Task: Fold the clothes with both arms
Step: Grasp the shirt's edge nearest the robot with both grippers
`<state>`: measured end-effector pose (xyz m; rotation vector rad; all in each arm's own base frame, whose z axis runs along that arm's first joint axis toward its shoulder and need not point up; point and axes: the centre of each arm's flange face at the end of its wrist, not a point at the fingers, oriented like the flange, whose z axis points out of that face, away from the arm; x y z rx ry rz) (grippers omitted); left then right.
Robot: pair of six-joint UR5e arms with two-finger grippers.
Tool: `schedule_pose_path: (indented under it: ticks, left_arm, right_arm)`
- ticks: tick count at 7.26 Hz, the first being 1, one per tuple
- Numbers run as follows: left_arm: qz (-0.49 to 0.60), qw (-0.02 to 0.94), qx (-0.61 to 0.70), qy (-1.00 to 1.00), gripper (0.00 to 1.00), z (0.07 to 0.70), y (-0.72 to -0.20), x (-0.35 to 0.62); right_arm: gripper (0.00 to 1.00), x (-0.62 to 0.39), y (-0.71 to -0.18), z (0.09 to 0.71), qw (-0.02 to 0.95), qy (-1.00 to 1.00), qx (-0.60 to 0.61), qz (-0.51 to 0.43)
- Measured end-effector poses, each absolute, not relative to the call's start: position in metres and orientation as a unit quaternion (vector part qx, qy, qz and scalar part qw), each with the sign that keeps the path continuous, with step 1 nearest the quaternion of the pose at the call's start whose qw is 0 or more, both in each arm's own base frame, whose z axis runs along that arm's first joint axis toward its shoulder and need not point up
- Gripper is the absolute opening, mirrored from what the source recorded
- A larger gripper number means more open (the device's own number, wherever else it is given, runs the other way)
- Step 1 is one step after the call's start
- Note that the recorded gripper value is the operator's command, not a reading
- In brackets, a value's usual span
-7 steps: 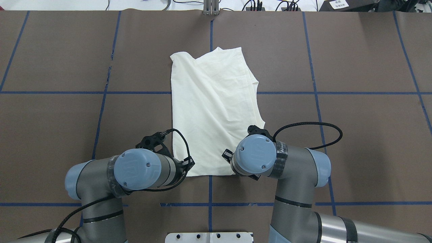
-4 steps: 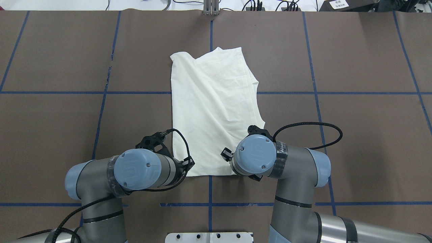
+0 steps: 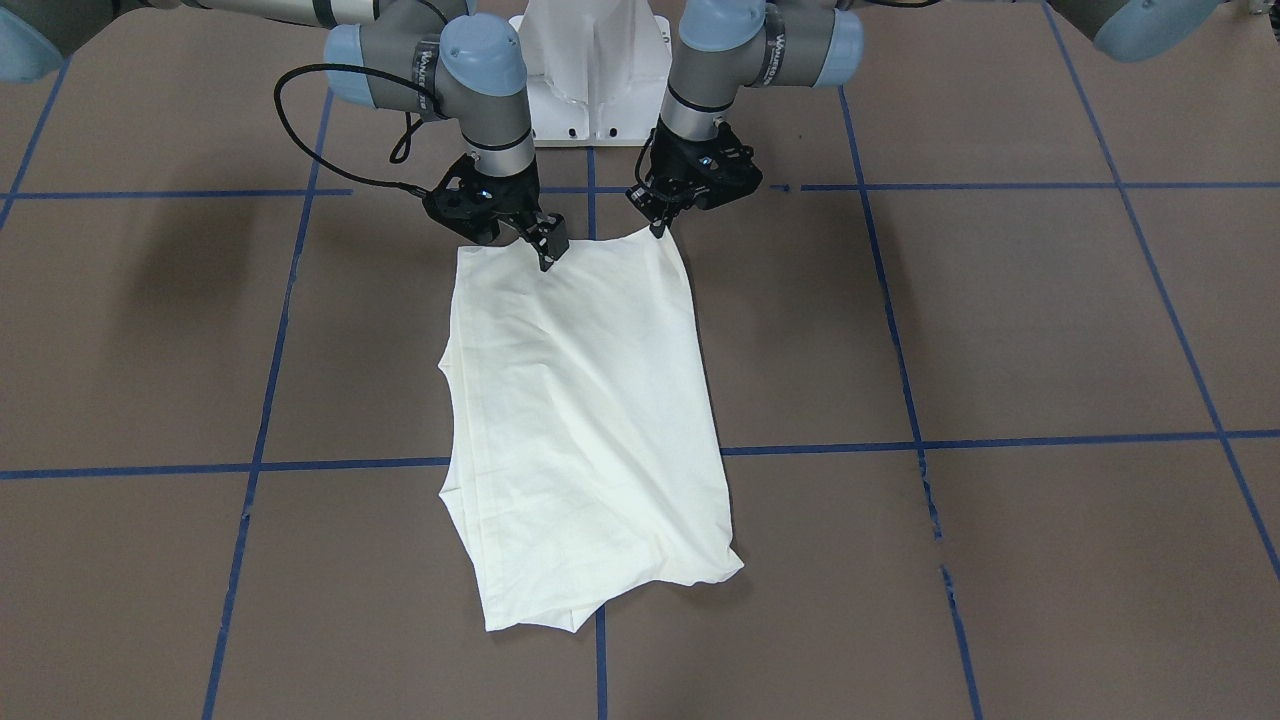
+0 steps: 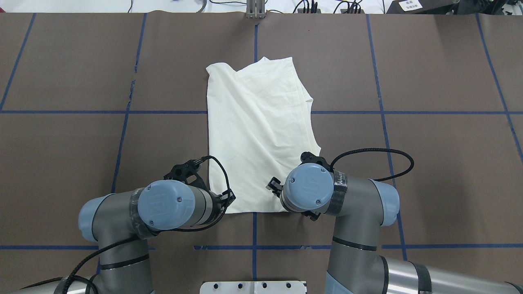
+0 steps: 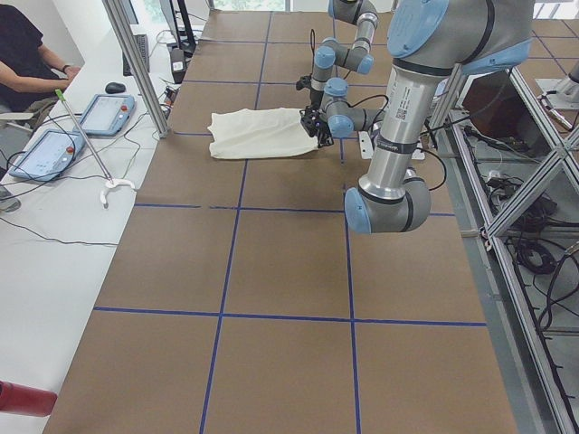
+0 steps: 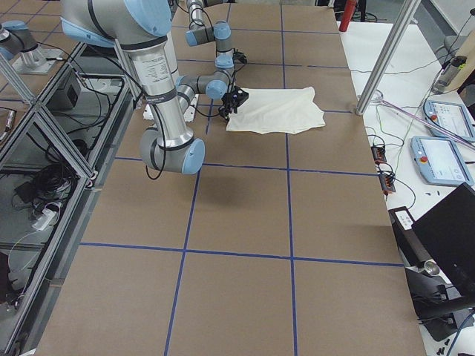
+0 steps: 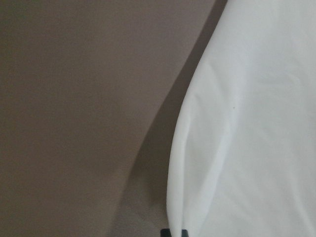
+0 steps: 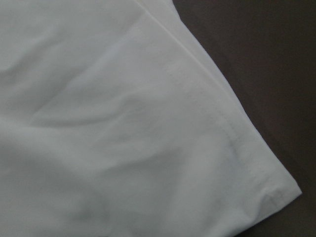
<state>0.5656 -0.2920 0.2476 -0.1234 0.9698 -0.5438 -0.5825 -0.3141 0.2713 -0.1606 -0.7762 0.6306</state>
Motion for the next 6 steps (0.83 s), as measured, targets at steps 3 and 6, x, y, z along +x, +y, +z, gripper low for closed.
schedule_pose_path:
  ticks: [3, 6]
  left_arm:
    - [-0.257, 0.848, -0.059, 0.460, 0.00, 0.2482, -0.2902, 0.5665]
    - [-0.256, 0.849, -0.059, 0.458, 0.00, 0.2509, -0.2890, 0.5670]
  right_arm:
    - [0.87, -0.5853, -0.3141, 0.2759, 0.876, -0.367, -0.077, 0.302]
    - [0.19, -0.5864, -0.3141, 0.2783, 0.877, -0.364, -0.078, 0.303]
